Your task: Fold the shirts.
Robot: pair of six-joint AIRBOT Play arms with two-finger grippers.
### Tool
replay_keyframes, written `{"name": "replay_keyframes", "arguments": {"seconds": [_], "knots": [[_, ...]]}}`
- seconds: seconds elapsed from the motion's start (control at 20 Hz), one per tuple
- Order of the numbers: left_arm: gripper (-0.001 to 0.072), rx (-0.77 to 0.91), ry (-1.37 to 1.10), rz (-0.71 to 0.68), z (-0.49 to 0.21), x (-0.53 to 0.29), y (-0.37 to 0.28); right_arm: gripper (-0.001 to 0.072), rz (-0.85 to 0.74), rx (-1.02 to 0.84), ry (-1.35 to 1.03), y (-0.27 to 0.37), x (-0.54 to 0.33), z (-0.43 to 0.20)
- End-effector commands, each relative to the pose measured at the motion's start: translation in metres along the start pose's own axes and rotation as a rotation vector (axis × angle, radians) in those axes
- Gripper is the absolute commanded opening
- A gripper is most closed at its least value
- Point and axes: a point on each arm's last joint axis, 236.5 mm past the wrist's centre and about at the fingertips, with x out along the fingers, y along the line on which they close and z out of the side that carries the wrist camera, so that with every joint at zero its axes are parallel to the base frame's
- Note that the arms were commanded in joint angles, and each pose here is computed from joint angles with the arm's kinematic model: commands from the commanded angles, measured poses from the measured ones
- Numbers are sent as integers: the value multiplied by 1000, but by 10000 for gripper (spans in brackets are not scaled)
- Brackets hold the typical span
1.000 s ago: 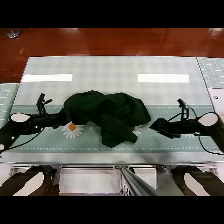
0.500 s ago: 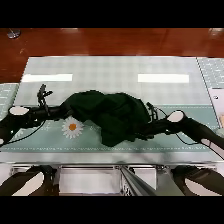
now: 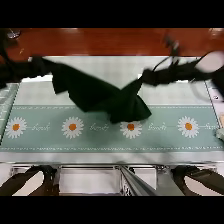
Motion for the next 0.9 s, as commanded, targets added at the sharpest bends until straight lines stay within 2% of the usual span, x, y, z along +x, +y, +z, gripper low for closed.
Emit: {"name": "replay_keyframes", "arguments": {"seconds": [0.0, 0.15, 0.35, 0.55, 0.85], "knots": [[24, 284, -209, -73, 95, -78, -131, 19, -113, -254, -260, 64, -145, 85], [24, 496, -329, 93, 122, -154, -190, 19, -174, -432, -433, 125, -243, 87], [25, 635, -513, 308, 115, -244, -233, 19, -335, -514, -660, 149, -347, 47], [24, 702, -568, 350, 64, -287, -264, 19, -392, -556, -800, 169, -411, -4], [24, 707, -464, 438, 8, -303, -255, 19, -421, -538, -779, 163, -421, -34]]}}
